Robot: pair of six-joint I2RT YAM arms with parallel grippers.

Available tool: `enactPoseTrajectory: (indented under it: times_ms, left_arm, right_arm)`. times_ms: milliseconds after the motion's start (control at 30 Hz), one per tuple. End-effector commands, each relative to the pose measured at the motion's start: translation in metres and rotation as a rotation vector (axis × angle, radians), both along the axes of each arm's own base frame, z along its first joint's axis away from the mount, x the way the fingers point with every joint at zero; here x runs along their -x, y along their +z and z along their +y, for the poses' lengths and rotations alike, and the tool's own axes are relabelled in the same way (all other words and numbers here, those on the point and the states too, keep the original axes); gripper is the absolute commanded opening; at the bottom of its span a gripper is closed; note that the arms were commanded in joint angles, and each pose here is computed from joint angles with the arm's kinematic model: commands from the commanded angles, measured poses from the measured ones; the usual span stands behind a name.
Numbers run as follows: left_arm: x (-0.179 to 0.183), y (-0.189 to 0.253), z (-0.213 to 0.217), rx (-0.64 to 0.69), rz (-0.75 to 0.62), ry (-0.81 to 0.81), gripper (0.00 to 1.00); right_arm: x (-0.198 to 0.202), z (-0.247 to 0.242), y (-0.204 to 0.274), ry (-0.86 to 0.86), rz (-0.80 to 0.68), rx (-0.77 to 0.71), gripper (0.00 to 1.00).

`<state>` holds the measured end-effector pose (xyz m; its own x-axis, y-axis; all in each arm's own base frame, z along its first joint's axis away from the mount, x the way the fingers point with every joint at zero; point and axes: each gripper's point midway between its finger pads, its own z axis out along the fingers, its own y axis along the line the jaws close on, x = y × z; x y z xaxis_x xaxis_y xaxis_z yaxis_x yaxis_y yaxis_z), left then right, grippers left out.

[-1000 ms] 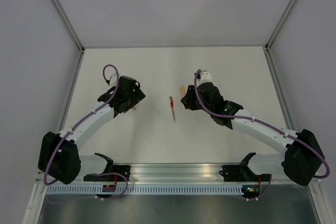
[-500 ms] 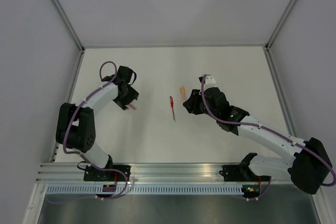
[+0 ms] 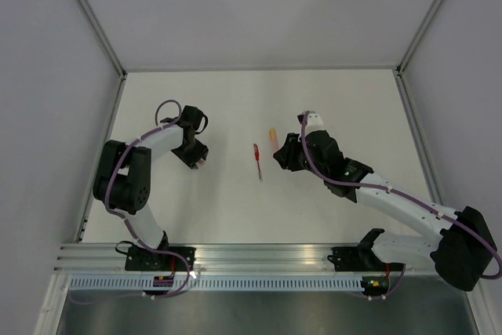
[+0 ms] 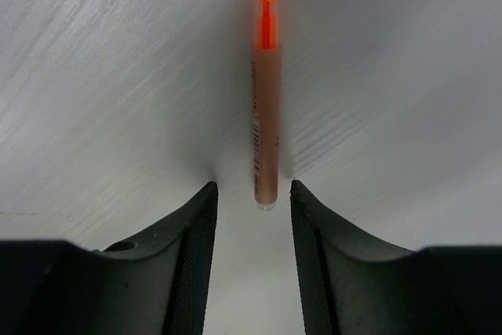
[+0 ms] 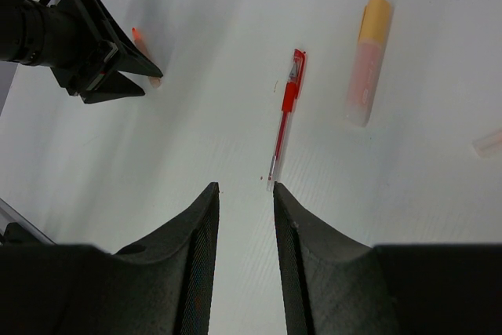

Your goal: Insert the pens into the pen caps

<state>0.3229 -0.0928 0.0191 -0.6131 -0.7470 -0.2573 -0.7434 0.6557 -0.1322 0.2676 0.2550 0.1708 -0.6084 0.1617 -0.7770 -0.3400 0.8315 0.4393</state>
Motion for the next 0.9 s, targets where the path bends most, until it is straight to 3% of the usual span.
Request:
enactPoseTrajectory:
  times_ms: [0, 333, 433, 467, 667, 733, 767, 800, 867]
  left_arm:
    - [-0.006, -0.011, -0.001, 0.030, -0.004, 0.040, 0.47]
    - [0.003, -0.034, 0.003, 0.015, 0.060, 0.031, 0.27]
    - [0.006, -0.032, 0.004, 0.006, 0.067, 0.019, 0.05]
    - [0.005, -0.030, 0.005, 0.003, 0.062, 0.008, 0.02]
    - [0.006, -0.015, 0.001, 0.019, 0.005, -0.109, 0.02]
    - [0.001, 0.009, -0.016, 0.084, -0.104, -0.258, 0.02]
    - [-0.007, 0.014, -0.029, 0.138, -0.208, -0.329, 0.02]
    - [-0.006, 0.047, -0.053, 0.257, -0.331, -0.435, 0.02]
    - [0.001, 0.070, -0.075, 0.345, -0.512, -0.585, 0.02]
  right_arm:
    - [-0.001, 0.000, 0.007, -0.002, -0.016, -0.020, 0.39]
    - [0.001, 0.000, 0.012, 0.002, -0.023, -0.029, 0.39]
    - [0.001, -0.002, 0.014, -0.001, -0.029, -0.033, 0.40]
    - [0.001, -0.002, 0.014, -0.001, -0.029, -0.033, 0.40]
    - [0.002, -0.001, 0.015, 0.009, -0.034, -0.034, 0.40]
    - [0.003, -0.001, 0.014, 0.019, -0.041, -0.031, 0.40]
    - [0.005, 0.003, 0.018, 0.041, -0.052, -0.053, 0.41]
    - [0.007, 0.005, 0.021, 0.055, -0.063, -0.069, 0.42]
    - [0.011, 0.010, 0.028, 0.091, -0.098, -0.116, 0.46]
